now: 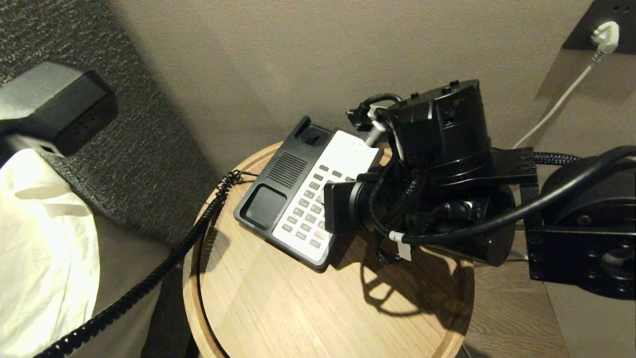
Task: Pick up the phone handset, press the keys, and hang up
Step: Dial the number
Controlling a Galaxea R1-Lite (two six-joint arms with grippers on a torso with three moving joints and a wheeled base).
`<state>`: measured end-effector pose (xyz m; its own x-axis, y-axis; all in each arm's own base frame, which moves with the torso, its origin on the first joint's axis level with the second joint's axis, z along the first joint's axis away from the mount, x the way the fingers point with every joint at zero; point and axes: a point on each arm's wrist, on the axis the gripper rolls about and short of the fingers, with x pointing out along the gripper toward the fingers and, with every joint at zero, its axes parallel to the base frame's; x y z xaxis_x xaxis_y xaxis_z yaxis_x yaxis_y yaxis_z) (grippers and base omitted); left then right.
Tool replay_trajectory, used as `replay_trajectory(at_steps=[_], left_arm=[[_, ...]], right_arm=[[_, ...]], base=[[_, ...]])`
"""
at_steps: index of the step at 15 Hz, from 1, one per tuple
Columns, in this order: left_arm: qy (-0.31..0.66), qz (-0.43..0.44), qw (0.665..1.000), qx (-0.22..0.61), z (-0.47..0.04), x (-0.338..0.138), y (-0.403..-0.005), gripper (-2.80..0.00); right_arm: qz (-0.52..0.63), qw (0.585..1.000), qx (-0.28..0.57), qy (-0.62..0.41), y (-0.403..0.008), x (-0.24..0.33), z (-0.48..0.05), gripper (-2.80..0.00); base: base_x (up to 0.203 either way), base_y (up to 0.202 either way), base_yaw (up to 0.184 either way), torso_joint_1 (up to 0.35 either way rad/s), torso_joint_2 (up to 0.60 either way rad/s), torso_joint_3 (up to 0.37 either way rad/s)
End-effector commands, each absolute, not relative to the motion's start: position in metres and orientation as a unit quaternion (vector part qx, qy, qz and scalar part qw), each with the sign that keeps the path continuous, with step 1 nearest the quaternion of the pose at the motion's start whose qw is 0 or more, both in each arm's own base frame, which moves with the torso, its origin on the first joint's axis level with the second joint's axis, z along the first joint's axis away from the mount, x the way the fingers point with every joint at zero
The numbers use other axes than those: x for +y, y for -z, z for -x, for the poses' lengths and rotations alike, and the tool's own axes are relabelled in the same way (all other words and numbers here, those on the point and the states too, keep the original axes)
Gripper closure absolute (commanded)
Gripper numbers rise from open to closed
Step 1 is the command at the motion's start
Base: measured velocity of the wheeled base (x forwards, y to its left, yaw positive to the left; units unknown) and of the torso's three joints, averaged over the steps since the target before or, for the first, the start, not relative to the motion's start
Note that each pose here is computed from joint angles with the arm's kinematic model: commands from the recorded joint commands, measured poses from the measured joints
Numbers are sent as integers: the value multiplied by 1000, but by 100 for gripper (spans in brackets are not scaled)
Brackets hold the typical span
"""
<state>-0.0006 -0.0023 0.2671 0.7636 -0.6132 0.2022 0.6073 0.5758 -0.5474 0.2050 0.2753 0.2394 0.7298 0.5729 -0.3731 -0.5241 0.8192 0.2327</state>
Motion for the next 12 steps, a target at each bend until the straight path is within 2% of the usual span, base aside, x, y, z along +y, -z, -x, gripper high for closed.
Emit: replay_trajectory(at_steps=[1, 12], left_arm=[[344, 308, 887, 5, 1, -2, -267, 0], [345, 309, 887, 4, 1, -2, -268, 0]], right_arm=[[-55, 928, 221, -294, -237, 277, -206, 0], [-52, 928, 224, -293, -233, 279, -208, 0]], base=[[0, 0, 0, 0, 0, 0], [0, 0, 0, 0, 0, 0]])
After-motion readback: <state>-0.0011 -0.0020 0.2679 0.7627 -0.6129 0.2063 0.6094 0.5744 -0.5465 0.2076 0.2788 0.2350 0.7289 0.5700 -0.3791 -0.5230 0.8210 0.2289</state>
